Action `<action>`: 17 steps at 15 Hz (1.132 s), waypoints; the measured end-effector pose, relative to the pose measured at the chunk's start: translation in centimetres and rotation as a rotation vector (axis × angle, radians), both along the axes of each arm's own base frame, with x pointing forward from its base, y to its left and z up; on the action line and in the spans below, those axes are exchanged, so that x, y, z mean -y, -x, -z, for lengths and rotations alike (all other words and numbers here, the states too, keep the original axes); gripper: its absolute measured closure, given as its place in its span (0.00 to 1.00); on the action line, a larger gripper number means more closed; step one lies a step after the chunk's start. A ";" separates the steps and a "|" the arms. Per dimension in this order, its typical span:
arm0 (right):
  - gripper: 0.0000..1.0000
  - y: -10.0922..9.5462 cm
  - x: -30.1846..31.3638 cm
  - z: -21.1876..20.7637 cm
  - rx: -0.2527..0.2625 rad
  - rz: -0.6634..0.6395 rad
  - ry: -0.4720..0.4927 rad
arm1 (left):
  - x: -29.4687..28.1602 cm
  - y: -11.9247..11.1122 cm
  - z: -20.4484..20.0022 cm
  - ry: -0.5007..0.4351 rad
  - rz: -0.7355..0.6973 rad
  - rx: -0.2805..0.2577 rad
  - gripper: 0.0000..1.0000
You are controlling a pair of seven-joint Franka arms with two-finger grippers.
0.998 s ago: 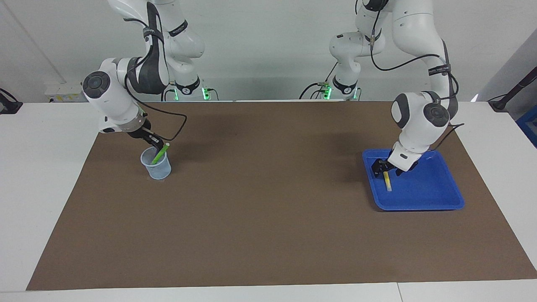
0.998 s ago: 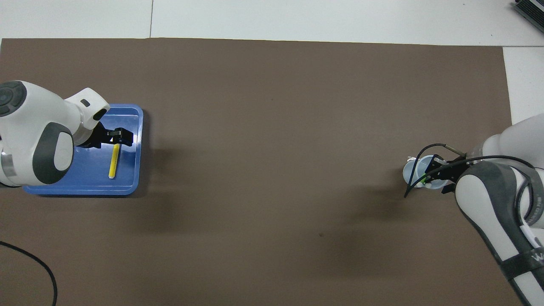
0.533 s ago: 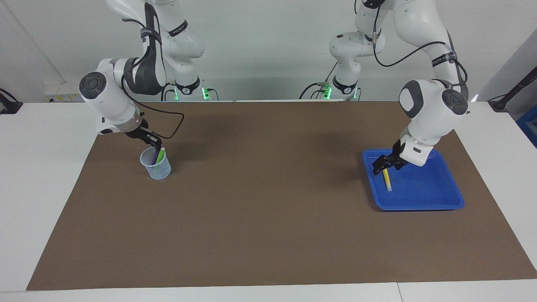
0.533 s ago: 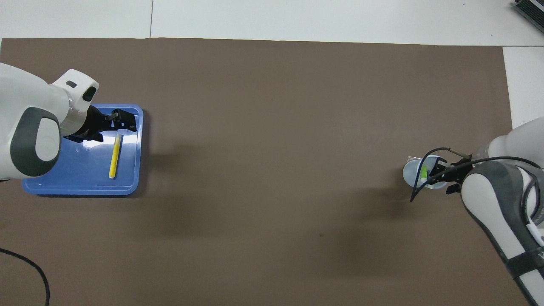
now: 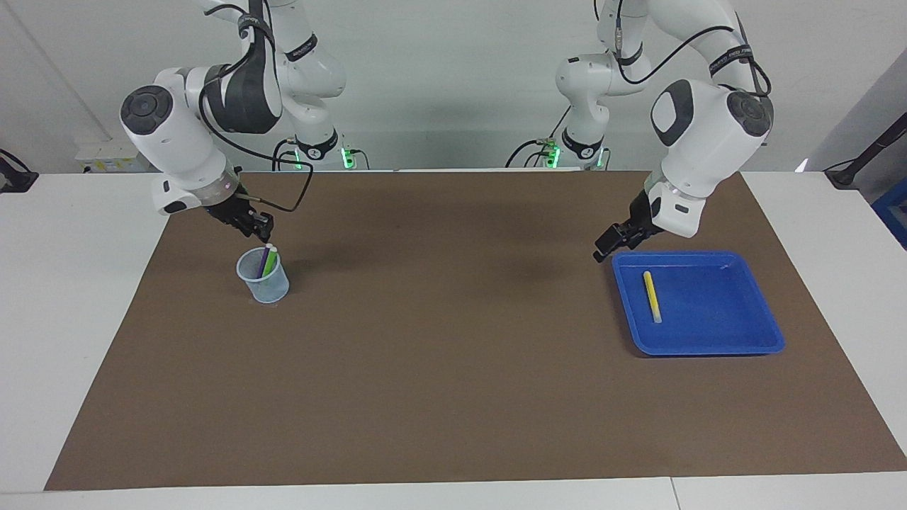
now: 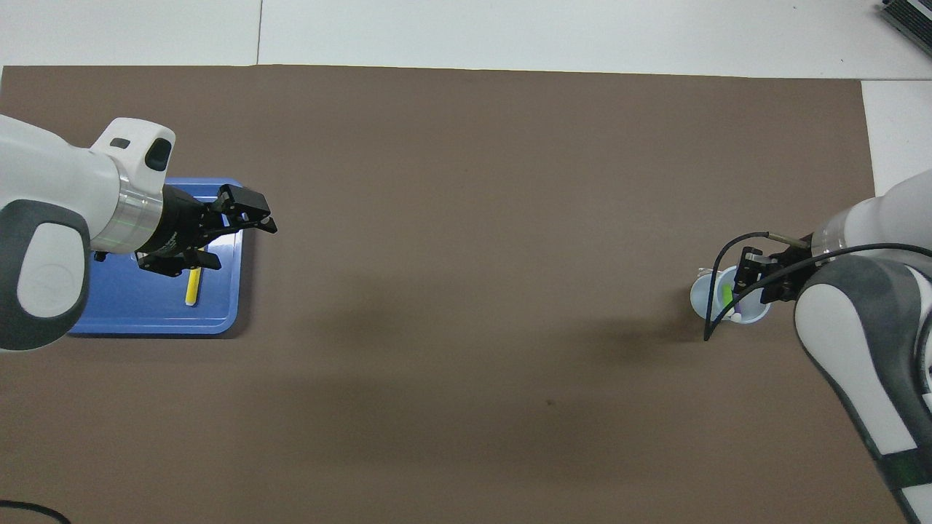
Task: Right arm passes pens to left for tray arrangement
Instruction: 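Lift the left gripper from the tray while the right gripper grasps the green pen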
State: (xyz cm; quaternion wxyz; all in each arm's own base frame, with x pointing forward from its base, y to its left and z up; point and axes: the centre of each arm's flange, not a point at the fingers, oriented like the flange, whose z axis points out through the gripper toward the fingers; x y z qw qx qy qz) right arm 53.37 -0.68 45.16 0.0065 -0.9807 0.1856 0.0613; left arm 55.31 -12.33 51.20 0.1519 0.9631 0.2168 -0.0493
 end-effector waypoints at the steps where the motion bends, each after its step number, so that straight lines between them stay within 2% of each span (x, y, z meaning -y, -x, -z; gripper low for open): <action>1: 0.66 0.0 -0.3 1.0 0.001 -0.005 -0.001 | 0.1 0.6 -1.0 0.009 -0.015 -0.008 0.00; 3: 0.70 0.3 -0.5 2.6 -0.013 -0.032 -0.005 | 0.3 1.6 -2.6 0.012 -0.057 -0.015 0.00; 6: 0.69 0.9 -0.5 4.0 -0.033 -0.090 -0.013 | 0.6 2.2 -3.9 0.019 -0.130 -0.023 0.00; 13: 0.67 1.1 -0.5 5.1 -0.011 -0.107 -0.013 | 3.3 3.4 -5.3 0.050 -0.234 -0.062 0.00; 17: 0.70 1.2 -0.4 5.2 -0.002 -0.107 -0.012 | 3.6 3.9 -6.1 0.074 -0.275 -0.070 0.00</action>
